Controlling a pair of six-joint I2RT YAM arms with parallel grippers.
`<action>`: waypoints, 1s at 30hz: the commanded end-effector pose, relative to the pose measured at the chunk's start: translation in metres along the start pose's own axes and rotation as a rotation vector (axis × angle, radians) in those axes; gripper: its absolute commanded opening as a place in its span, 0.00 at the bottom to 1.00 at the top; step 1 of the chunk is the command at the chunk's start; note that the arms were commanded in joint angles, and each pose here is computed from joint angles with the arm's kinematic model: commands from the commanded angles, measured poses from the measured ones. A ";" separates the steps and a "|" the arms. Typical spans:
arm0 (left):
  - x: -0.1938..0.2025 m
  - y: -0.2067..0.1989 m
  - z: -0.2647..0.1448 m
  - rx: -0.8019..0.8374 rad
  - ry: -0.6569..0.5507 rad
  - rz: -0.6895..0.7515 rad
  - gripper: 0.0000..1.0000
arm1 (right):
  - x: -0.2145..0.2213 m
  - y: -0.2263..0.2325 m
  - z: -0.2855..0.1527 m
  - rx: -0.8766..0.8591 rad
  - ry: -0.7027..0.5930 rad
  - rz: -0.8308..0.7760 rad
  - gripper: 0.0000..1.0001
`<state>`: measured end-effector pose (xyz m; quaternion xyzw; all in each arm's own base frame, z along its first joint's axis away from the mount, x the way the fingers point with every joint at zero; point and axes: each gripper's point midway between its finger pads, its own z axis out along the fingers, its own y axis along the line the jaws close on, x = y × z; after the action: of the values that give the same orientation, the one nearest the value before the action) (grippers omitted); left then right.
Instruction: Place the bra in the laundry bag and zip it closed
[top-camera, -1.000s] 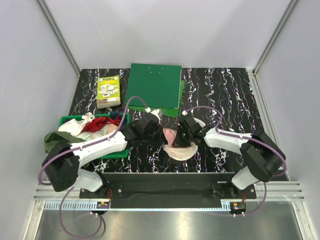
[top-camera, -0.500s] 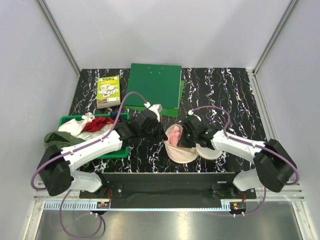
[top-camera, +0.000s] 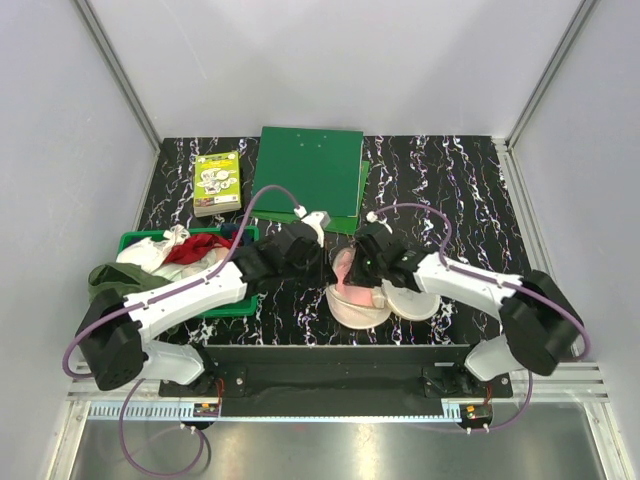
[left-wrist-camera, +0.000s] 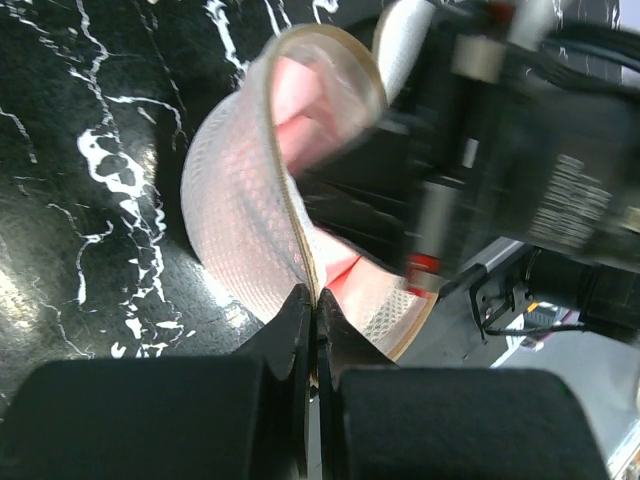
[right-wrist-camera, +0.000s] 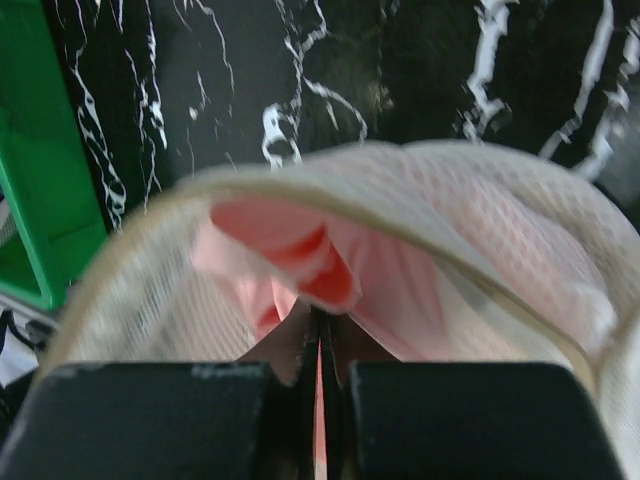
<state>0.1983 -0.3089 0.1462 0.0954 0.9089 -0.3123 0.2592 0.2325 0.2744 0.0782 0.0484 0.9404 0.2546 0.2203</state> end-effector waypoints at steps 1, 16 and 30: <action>-0.012 -0.025 0.000 0.076 -0.032 0.054 0.00 | -0.036 0.026 0.024 -0.031 -0.133 -0.004 0.00; -0.001 -0.003 -0.010 -0.001 -0.050 0.101 0.00 | -0.030 0.004 -0.019 0.057 -0.128 -0.034 0.10; 0.000 0.005 -0.004 -0.041 -0.051 0.098 0.00 | 0.016 -0.064 -0.087 0.128 -0.138 0.371 0.86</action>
<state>0.1953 -0.2985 0.1403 0.1223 0.9101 -0.2758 0.2842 0.2142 0.2015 0.1467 0.1645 0.9121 0.2347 0.2931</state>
